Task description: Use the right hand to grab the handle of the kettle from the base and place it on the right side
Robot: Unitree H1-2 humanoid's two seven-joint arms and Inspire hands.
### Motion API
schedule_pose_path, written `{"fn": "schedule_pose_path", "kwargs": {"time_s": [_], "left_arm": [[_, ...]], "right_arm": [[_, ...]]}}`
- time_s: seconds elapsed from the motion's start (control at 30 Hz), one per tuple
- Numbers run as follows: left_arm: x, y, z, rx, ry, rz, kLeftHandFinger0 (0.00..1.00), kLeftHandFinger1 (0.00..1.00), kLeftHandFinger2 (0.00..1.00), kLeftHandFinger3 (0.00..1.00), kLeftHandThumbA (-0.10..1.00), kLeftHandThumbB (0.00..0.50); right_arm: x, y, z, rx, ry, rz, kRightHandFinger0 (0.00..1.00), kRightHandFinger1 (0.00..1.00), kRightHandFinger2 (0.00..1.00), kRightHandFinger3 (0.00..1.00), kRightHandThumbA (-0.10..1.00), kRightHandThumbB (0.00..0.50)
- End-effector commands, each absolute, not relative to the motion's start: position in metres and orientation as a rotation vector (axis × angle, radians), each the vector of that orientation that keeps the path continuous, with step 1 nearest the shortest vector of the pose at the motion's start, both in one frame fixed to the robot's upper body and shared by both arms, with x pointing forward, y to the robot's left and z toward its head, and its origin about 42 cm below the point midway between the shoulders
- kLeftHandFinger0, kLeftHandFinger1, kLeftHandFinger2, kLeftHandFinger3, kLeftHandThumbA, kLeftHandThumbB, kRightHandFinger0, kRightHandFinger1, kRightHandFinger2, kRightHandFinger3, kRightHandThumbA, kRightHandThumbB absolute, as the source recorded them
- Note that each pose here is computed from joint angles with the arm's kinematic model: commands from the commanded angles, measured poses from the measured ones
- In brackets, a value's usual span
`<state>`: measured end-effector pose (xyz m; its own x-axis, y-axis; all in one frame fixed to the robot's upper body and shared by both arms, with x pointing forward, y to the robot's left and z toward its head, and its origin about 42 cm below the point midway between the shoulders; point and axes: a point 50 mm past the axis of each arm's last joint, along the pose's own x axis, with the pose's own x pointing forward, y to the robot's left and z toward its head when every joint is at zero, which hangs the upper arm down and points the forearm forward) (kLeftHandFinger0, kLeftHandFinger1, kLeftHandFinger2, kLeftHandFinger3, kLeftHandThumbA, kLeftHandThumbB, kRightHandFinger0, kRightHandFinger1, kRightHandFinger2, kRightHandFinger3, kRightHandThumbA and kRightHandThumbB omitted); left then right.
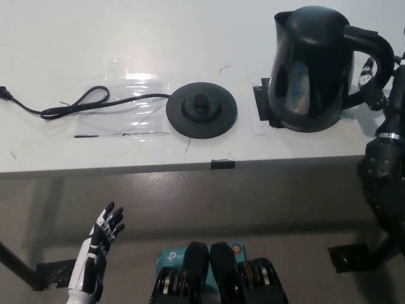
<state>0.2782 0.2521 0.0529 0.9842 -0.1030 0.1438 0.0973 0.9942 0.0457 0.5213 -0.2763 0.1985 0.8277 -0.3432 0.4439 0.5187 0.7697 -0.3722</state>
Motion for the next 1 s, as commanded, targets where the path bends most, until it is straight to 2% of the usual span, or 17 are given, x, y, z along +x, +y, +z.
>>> {"fn": "schedule_pose_path", "kwargs": {"time_s": [0.0, 0.1, 0.6, 0.77, 0.87, 0.93, 0.97], "left_arm": [[0.279, 0.258, 0.06, 0.036, -0.196, -0.098, 1.0, 1.0, 1.0, 1.0, 1.0, 0.5], [0.281, 0.258, 0.06, 0.039, -0.196, -0.106, 1.0, 1.0, 1.0, 1.0, 1.0, 0.5], [0.291, 0.257, 0.07, 0.044, -0.205, -0.104, 1.0, 1.0, 1.0, 1.0, 1.0, 0.5], [0.292, 0.258, 0.07, 0.051, -0.206, -0.114, 1.0, 1.0, 1.0, 1.0, 1.0, 0.5], [0.293, 0.259, 0.07, 0.051, -0.205, -0.118, 1.0, 1.0, 1.0, 1.0, 1.0, 0.5], [0.293, 0.259, 0.069, 0.056, -0.2, -0.115, 1.0, 1.0, 1.0, 1.0, 1.0, 0.5], [0.292, 0.259, 0.07, 0.058, -0.2, -0.115, 1.0, 1.0, 1.0, 1.0, 1.0, 0.5]], "right_arm": [[0.536, -0.291, 0.253, -0.391, -0.424, -0.133, 1.0, 1.0, 1.0, 1.0, 0.78, 0.5], [0.535, -0.293, 0.26, -0.353, -0.439, -0.078, 1.0, 1.0, 1.0, 1.0, 0.84, 0.5], [0.509, -0.292, 0.291, -0.102, -0.57, 0.027, 1.0, 1.0, 1.0, 1.0, 0.91, 0.5], [0.487, -0.297, 0.293, -0.033, -0.637, 0.001, 1.0, 1.0, 1.0, 1.0, 1.0, 0.5], [0.475, -0.299, 0.293, -0.002, -0.691, -0.041, 1.0, 1.0, 1.0, 1.0, 1.0, 0.5], [0.464, -0.3, 0.294, 0.001, -0.724, -0.06, 1.0, 1.0, 1.0, 1.0, 1.0, 0.48], [0.459, -0.299, 0.295, 0.009, -0.733, -0.064, 1.0, 1.0, 1.0, 1.0, 1.0, 0.491]]}}
